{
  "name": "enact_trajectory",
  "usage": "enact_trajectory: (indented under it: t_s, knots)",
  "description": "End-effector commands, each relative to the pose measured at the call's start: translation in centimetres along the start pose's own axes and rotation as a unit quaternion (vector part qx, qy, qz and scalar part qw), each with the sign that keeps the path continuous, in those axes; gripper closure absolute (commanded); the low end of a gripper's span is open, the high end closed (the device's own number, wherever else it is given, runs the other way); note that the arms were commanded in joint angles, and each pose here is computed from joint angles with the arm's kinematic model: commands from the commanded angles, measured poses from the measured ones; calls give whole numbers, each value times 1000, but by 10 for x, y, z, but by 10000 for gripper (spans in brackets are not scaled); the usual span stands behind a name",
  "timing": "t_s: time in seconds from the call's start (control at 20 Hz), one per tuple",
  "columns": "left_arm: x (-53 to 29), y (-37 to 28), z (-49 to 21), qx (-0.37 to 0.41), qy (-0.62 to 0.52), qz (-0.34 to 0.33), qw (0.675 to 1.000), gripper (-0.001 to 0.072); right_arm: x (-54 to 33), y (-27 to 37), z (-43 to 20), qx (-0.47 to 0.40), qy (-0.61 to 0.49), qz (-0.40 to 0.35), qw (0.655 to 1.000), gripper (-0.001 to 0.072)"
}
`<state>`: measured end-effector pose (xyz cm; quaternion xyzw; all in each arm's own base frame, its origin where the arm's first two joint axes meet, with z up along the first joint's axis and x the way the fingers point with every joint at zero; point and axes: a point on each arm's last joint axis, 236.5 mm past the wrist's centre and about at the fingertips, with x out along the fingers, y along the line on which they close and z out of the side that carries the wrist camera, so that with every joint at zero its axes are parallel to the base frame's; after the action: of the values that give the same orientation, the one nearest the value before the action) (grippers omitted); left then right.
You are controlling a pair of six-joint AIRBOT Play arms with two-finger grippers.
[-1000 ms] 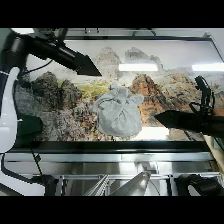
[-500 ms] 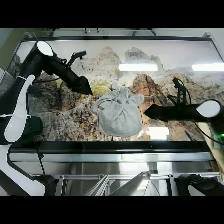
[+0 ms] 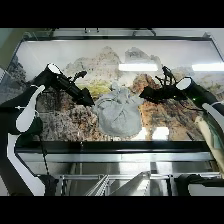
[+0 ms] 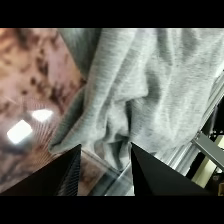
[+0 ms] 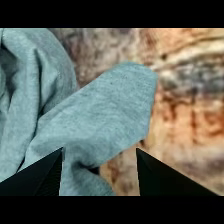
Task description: Fold the shirts.
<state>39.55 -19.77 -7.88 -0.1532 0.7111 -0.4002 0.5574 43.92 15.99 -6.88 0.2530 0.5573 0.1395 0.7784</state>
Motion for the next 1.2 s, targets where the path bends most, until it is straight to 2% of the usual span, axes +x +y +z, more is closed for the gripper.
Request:
enact_trajectory:
  t_s: [0.0,0.1,0.15,0.2,0.25,0.3,0.35,0.4,0.6,0.75,0.9,1.0,1.05,1.1,1.15]
  knots:
    - [12,24,0,4,9,45,999,370,31,-12,0,32,25,4,999,212]
    - [16,29,4,12,6,68,998,370,40,-10,-4,39,33,18,998,213]
    - [19,29,7,16,2,75,997,371,43,-4,-5,38,36,34,998,278]
    - [23,27,11,20,-2,77,997,373,44,1,-5,32,34,48,998,439]
    - [27,22,15,25,-7,76,997,374,44,8,-2,33,29,64,997,488]
    - [31,18,17,29,-8,75,997,376,43,17,2,33,22,82,996,493]
    - [35,15,17,34,-4,76,997,546,41,26,5,31,15,103,994,656]
    - [39,10,16,41,0,74,996,692,38,34,8,32,9,120,992,697]
    - [14,-43,18,72,-28,14,997,694,5,57,25,-16,-4,159,987,699]
    - [-67,-96,22,121,-95,6,988,694,-75,73,69,-56,-72,178,980,699]
    - [-156,-176,21,198,-205,0,959,694,-163,96,93,-104,-156,179,966,700]
    - [-188,-218,12,245,-249,15,937,693,-185,103,82,-132,-160,163,964,696]
    - [-191,-225,7,257,-250,28,933,692,-181,103,72,-125,-136,164,969,596]
    - [-186,-229,1,262,-240,32,934,692,-169,100,61,-114,-108,160,975,350]
    - [-175,-230,-4,260,-224,25,939,692,-154,96,53,-104,-82,157,979,325]
